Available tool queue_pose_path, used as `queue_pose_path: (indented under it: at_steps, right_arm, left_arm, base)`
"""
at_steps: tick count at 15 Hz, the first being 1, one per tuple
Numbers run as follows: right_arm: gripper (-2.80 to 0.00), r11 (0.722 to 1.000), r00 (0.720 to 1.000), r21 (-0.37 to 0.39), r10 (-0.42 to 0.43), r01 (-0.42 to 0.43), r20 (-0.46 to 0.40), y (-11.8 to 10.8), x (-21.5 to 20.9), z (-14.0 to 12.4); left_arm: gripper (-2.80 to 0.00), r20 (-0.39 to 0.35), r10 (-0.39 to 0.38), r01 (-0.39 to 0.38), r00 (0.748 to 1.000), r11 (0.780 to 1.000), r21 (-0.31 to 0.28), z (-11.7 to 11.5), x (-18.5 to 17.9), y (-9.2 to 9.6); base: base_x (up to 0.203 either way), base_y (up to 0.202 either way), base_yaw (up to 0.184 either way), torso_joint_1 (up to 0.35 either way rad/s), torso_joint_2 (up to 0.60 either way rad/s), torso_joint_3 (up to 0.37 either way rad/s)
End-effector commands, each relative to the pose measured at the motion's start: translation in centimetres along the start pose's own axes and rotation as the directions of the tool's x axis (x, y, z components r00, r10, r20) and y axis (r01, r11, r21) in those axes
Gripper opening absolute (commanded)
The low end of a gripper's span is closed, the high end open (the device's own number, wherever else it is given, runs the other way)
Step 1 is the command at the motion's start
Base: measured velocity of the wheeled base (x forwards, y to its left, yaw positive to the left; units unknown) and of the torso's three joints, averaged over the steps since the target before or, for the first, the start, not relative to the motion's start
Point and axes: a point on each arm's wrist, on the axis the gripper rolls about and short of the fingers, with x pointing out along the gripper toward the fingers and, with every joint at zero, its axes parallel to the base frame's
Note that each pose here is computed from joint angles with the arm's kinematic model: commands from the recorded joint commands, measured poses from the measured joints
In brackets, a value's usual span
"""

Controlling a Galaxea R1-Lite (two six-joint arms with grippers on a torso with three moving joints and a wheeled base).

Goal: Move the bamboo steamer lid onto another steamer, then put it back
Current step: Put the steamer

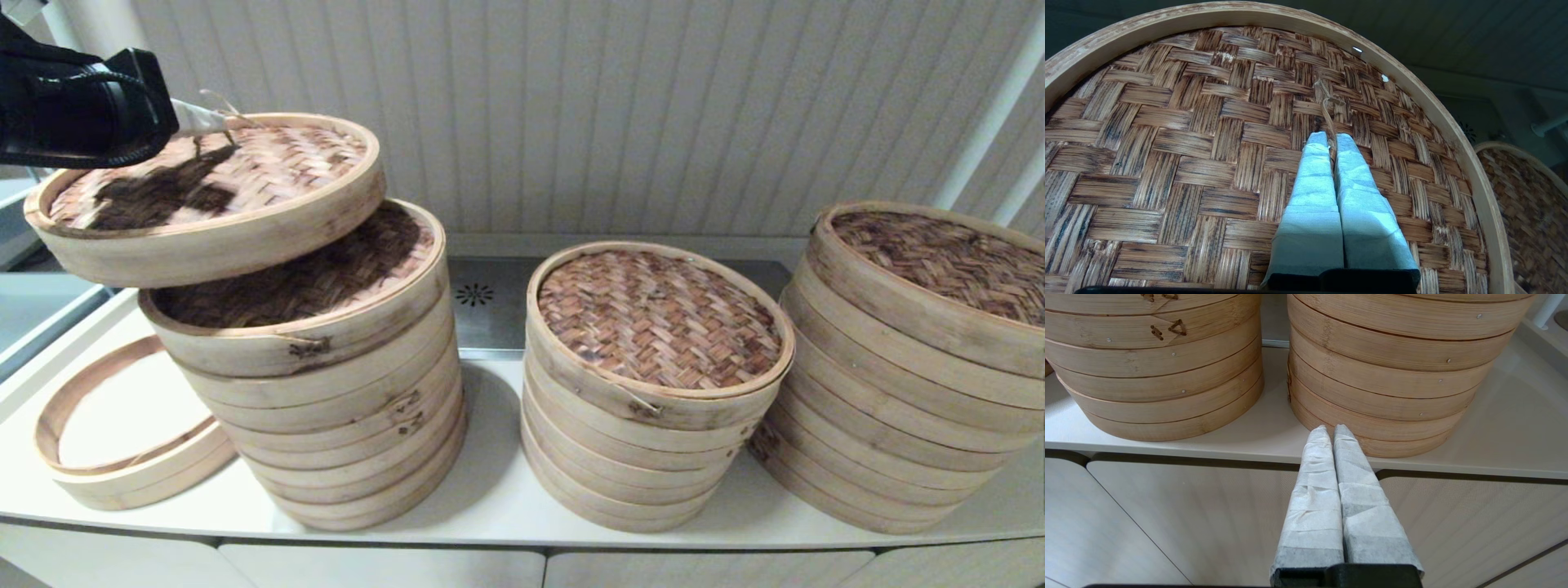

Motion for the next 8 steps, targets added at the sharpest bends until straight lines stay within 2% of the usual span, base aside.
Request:
queue_pose_path:
  at_steps: [1,4,8]
  right_arm:
    - [-2.80,1.000,1.000,0.000,0.001,-0.001,0.000,0.0,0.0,0.0]
    - [-2.80,1.000,1.000,0.000,0.001,-0.001,0.000,0.0,0.0,0.0]
    - [-2.80,1.000,1.000,-0.001,0.001,-0.001,0.000,0.0,0.0,0.0]
  left_arm:
    - [-2.80,-0.027,-0.030,0.030,0.999,1.000,-0.001,-0.6,0.6,-0.7]
    - [-2.80,-0.057,-0.064,0.064,0.996,0.998,-0.003,-1.2,0.9,-1.7]
    - [-2.80,-0.075,-0.070,0.068,0.995,0.997,-0.026,-1.7,1.2,-1.7]
  base:
    - [0.000,0.000,0.000,0.000,0.00,0.000]
    - [0.000,0.000,0.000,0.000,0.00,0.000]
    - [0.000,0.000,0.000,0.000,0.00,0.000]
